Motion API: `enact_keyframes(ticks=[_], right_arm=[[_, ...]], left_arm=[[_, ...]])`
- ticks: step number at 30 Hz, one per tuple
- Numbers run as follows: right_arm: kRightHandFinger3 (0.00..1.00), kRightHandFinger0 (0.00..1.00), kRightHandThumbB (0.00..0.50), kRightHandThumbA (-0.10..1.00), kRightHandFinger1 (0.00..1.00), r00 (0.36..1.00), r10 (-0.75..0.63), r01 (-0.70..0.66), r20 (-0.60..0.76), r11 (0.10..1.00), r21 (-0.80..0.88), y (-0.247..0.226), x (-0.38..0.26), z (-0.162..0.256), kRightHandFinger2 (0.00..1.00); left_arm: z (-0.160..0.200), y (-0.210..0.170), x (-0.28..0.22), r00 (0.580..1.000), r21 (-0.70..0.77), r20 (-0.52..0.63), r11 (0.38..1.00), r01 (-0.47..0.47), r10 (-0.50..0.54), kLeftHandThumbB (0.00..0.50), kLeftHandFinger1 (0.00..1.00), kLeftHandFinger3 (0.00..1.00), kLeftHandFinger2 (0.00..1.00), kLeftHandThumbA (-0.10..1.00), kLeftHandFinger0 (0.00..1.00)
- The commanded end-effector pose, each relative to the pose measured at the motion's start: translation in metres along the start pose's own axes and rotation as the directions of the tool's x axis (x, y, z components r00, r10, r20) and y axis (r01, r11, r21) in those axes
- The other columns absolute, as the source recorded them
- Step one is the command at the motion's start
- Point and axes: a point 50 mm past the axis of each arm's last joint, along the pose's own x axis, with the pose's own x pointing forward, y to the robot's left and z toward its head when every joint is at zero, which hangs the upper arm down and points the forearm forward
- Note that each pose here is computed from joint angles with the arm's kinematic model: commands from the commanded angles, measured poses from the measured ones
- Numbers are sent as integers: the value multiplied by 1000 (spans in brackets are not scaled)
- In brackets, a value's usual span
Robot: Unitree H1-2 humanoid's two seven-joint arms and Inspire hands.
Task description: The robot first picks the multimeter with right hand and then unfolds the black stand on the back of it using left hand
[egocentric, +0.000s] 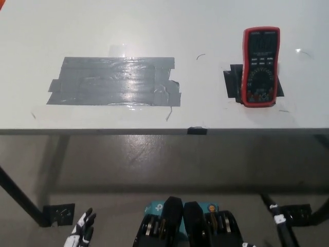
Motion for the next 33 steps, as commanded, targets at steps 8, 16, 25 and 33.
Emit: enact_keyframes(ticks=[8, 16, 25, 33], right_arm=[[1000, 1000, 227, 989, 1000, 907, -246, 265, 343, 964, -10, -28, 24, 86, 1000], [1000, 1000, 319, 1000, 1000, 722, -354, 490, 595, 869, -77, -59, 64, 191, 1000], [1000, 1000, 389, 1000, 1000, 695, -437, 576, 571, 814, -78, -85, 147, 261, 1000], [1000, 1000, 421, 1000, 1000, 750, -458, 596, 478, 781, -187, -105, 238, 285, 1000]], left_arm=[[44, 12, 20, 979, 5, 203, 1000, -2, 1, 174, 1000, 1000, 1000, 1000, 1000], [51, 11, 21, 979, 42, 202, 999, 3, -12, 188, 1000, 1000, 1000, 1000, 1000], [34, 15, 13, 988, 58, 152, 998, -6, -3, 154, 1000, 1000, 1000, 1000, 1000], [24, 15, 10, 992, 79, 123, 997, 12, -21, 160, 1000, 1000, 1000, 1000, 1000]])
